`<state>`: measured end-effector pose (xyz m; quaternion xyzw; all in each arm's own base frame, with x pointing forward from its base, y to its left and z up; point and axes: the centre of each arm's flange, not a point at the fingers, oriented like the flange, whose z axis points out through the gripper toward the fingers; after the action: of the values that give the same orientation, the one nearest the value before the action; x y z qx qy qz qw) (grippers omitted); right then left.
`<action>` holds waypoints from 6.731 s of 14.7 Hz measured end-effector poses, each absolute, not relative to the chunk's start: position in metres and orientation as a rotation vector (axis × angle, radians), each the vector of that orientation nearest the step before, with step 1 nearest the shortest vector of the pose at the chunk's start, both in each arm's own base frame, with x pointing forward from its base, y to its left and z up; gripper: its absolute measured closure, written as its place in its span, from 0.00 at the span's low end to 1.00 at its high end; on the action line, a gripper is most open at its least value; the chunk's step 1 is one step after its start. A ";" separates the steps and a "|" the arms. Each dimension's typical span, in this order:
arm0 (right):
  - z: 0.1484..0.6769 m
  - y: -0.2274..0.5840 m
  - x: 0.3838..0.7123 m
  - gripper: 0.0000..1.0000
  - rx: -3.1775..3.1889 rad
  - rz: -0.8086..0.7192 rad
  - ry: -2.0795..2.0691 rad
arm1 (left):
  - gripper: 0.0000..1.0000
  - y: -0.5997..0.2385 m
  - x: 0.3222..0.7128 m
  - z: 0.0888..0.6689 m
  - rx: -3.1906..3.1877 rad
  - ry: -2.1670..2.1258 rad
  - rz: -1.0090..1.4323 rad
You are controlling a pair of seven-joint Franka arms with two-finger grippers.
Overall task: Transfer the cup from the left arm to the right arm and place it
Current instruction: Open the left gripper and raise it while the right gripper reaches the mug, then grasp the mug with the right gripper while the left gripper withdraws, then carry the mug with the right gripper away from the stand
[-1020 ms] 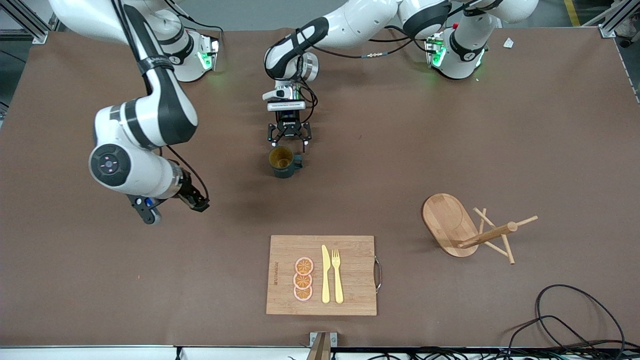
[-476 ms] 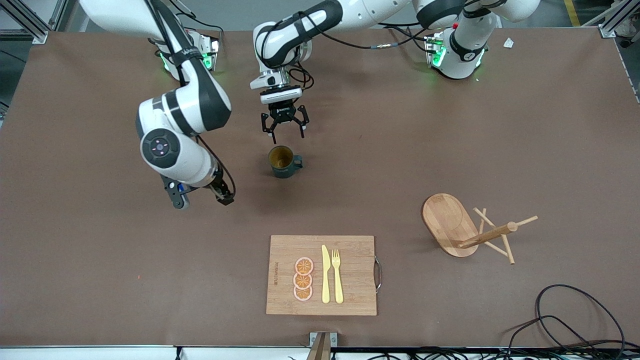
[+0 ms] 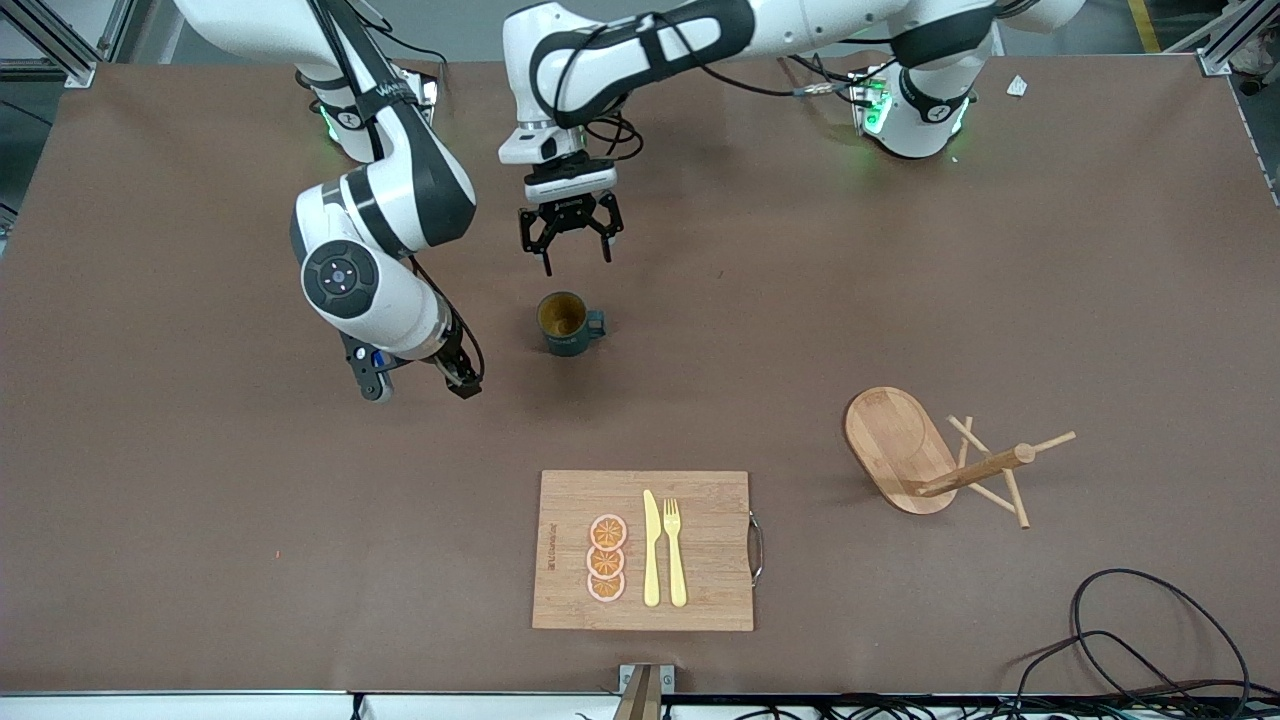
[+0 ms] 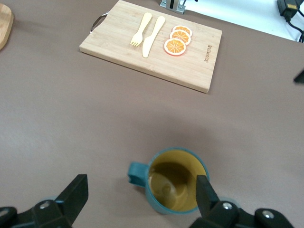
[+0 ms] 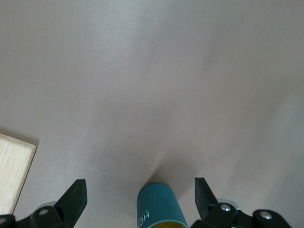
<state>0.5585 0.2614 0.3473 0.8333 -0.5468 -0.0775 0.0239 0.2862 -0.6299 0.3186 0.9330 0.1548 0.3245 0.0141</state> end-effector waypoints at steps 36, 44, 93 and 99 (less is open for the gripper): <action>0.252 0.367 0.432 0.77 2.436 -0.184 -1.920 | 0.00 -0.223 0.625 0.578 3.129 -0.435 0.057; 0.262 0.355 0.449 0.94 2.689 -0.169 -1.631 | 0.00 -0.106 0.627 0.618 3.056 -0.483 0.062; 0.260 -0.051 0.582 0.94 1.728 -0.082 2.529 | 0.00 -0.064 0.550 0.640 3.143 -0.194 0.106; 0.255 -0.051 0.580 0.94 1.695 -0.091 2.536 | 0.00 -0.058 0.567 0.649 3.139 -0.162 0.150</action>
<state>0.5798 -0.0510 0.2551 0.5550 0.8301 -0.0297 0.0451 0.5669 -0.0576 0.6492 0.9975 -0.0515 0.0477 -0.0024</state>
